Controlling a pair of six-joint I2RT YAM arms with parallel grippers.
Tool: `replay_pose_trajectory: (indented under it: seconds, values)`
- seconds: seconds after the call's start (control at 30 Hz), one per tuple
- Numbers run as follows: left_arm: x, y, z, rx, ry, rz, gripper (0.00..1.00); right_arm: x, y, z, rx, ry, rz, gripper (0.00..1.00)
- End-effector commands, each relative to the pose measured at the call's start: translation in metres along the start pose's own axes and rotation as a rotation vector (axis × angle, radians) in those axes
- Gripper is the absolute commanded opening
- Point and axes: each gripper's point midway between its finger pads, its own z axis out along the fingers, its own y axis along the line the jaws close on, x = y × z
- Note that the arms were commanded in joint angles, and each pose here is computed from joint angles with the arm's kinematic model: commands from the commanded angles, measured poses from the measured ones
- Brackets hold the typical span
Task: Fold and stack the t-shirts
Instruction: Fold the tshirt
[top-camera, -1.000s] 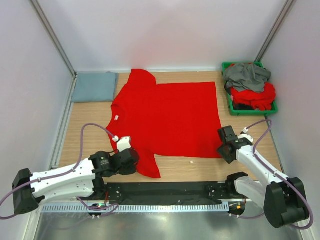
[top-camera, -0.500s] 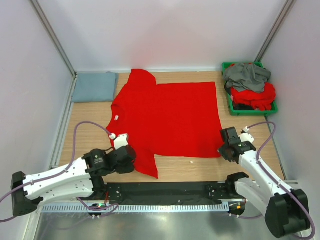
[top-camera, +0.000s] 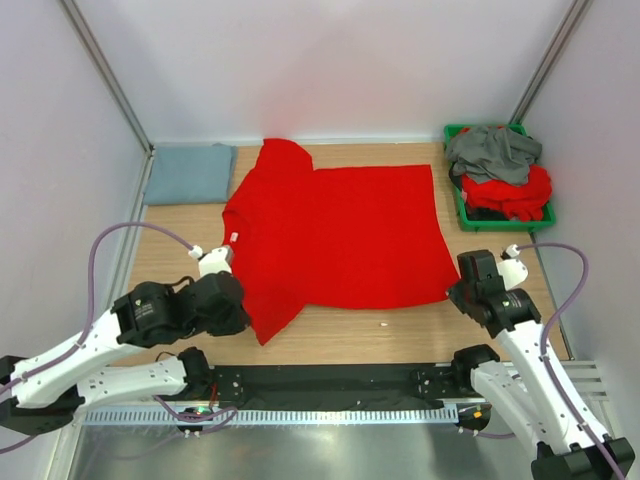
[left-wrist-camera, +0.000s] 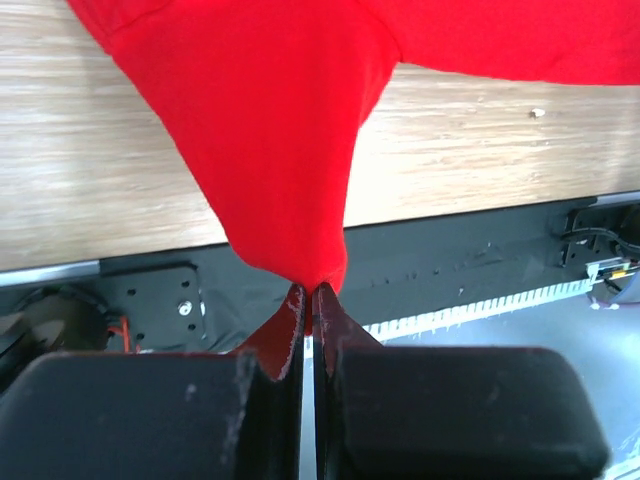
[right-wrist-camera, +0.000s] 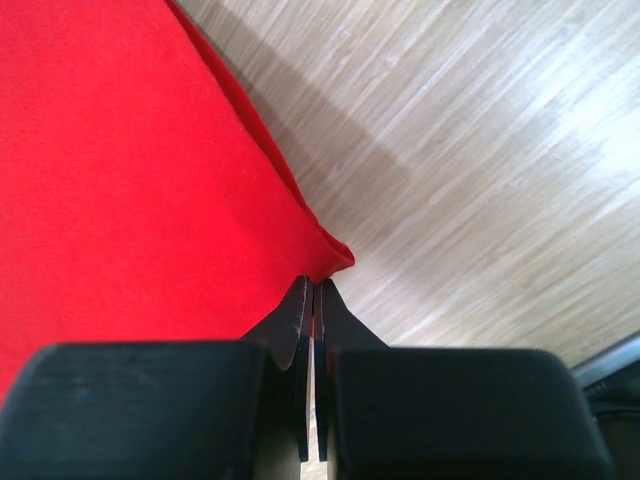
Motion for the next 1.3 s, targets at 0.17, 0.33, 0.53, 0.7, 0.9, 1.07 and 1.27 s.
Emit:
replay_pose_trajectory:
  seconds: [0.17,0.33,0.53,0.7,0.9,1.07,1.27]
  values:
    - [-0.03,-0.001,-0.026,-0.063,-0.058,0.09,0.0,-0.005,0.005,-0.016,-0.053,0.004,-0.045,0.01]
    - [-0.069,-0.018,-0.026,-0.142,-0.136,0.256,0.0,-0.012,0.025,-0.013,-0.08,0.004,-0.072,0.01]
    - [-0.119,-0.044,-0.001,-0.18,-0.077,0.319,0.0,-0.029,0.047,-0.003,-0.059,-0.023,-0.13,0.01]
    - [-0.155,-0.035,0.025,-0.207,-0.04,0.314,0.0,-0.038,0.059,0.014,-0.014,-0.028,-0.174,0.01]
    - [-0.188,-0.024,0.046,-0.234,-0.017,0.302,0.0,-0.048,0.069,0.034,0.008,-0.028,-0.182,0.01]
    - [-0.209,-0.013,0.065,-0.264,0.007,0.306,0.0,-0.048,0.076,0.053,0.021,-0.009,-0.193,0.01]
    - [-0.235,-0.006,0.084,-0.286,0.004,0.294,0.0,-0.049,0.083,0.069,0.031,0.0,-0.2,0.01]
